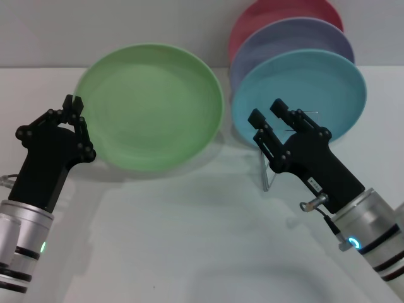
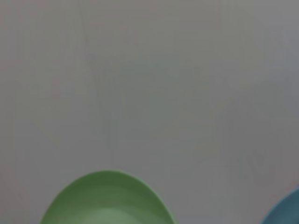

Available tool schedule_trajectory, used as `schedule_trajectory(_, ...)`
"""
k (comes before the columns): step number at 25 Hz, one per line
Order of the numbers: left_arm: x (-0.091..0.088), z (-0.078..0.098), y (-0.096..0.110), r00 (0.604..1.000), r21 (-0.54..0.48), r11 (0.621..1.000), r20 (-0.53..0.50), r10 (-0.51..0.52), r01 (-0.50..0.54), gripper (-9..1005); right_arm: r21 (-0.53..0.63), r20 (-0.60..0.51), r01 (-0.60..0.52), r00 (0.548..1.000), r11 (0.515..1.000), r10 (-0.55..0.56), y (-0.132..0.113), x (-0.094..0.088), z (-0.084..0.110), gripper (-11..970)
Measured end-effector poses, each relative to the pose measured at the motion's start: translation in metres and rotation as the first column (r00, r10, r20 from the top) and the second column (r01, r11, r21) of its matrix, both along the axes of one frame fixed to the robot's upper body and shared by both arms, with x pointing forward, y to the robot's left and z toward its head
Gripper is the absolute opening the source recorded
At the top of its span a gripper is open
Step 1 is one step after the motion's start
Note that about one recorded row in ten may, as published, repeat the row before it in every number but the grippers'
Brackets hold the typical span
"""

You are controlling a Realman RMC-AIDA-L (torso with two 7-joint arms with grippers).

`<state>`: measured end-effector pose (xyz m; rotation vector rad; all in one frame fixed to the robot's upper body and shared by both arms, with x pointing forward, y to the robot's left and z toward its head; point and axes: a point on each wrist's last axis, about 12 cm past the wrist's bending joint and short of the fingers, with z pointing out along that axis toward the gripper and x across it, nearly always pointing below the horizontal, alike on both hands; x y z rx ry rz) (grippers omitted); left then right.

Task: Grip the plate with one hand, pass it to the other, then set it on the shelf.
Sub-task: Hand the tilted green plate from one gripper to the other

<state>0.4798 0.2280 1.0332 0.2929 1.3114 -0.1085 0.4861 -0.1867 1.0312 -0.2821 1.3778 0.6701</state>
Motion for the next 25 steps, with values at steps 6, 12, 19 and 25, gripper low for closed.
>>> schedule_trajectory(6, -0.002, 0.001, -0.001, 1.000, 0.036, 0.999, 0.026, 0.003, -0.004, 34, -0.019, -0.029, -0.013, 1.000, 1.000, 0.012, 0.008, 0.009, 0.000, 476)
schedule_trajectory(12, -0.002, 0.001, -0.002, 1.000, 0.047, 0.999, 0.023, 0.013, -0.014, 34, -0.047, -0.065, -0.036, 0.997, 0.998, 0.033, 0.017, 0.016, -0.002, 476)
schedule_trajectory(19, -0.004, -0.001, -0.007, 0.998, 0.077, 0.995, 0.016, 0.056, -0.057, 34, -0.078, -0.095, -0.052, 0.994, 0.996, 0.045, 0.024, 0.026, -0.002, 476)
schedule_trajectory(25, -0.005, -0.001, -0.008, 0.996, 0.094, 0.992, 0.020, 0.087, -0.088, 34, -0.104, -0.120, -0.062, 0.992, 0.993, 0.050, 0.029, 0.036, -0.001, 477)
